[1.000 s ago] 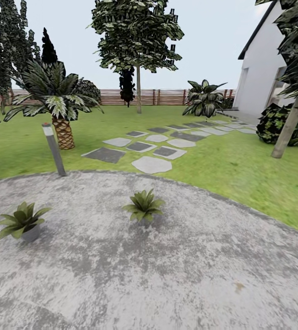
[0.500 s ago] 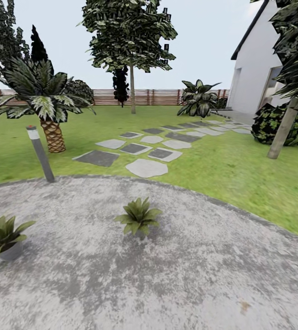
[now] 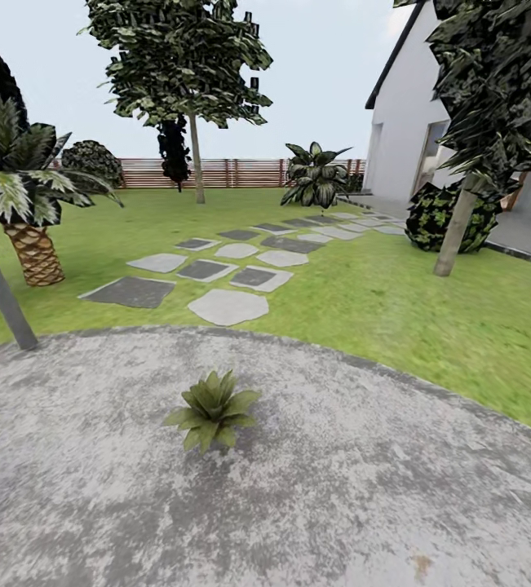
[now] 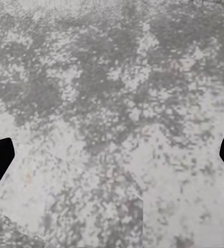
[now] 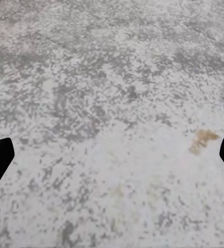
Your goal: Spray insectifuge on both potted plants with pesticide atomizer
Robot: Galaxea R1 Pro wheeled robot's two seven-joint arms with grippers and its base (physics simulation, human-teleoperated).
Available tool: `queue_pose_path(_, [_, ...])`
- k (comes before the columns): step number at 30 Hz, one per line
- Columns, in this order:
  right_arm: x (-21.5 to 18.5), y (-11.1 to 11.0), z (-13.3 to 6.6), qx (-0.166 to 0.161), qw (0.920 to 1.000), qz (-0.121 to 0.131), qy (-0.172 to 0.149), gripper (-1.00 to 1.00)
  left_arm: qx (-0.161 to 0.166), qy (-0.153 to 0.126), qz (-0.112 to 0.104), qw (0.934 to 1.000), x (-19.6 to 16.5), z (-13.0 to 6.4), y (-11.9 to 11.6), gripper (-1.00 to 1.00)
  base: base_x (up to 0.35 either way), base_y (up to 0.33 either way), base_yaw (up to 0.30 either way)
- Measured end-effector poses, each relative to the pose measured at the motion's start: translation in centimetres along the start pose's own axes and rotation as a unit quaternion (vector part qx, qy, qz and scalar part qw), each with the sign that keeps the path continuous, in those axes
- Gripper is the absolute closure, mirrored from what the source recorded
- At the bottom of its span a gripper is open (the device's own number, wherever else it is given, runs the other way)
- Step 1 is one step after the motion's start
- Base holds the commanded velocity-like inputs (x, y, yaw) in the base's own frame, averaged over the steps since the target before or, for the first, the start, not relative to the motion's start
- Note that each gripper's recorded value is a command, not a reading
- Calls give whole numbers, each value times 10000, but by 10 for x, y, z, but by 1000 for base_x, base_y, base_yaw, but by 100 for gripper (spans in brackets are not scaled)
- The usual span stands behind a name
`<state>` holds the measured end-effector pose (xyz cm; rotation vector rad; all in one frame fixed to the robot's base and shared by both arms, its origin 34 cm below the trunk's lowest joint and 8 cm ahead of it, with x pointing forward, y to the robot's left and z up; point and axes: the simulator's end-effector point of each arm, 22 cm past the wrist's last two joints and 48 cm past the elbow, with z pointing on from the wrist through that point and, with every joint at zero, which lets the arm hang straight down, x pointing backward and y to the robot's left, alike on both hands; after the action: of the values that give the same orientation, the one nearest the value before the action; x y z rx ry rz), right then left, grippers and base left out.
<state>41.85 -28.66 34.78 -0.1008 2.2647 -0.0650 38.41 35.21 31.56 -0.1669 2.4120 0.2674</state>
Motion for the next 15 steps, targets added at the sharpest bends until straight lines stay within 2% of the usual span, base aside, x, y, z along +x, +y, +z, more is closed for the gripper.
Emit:
queue_pose_path(8, [0,0,0,0,10000,1,0,-100,2,-2,3,10000,0,0,0,-100,339,-2,-266])
queue_pose_path(15, [0,0,0,0,10000,0,0,-100,6,-2,7,10000,0,0,-1,-100,335,-74,-266])
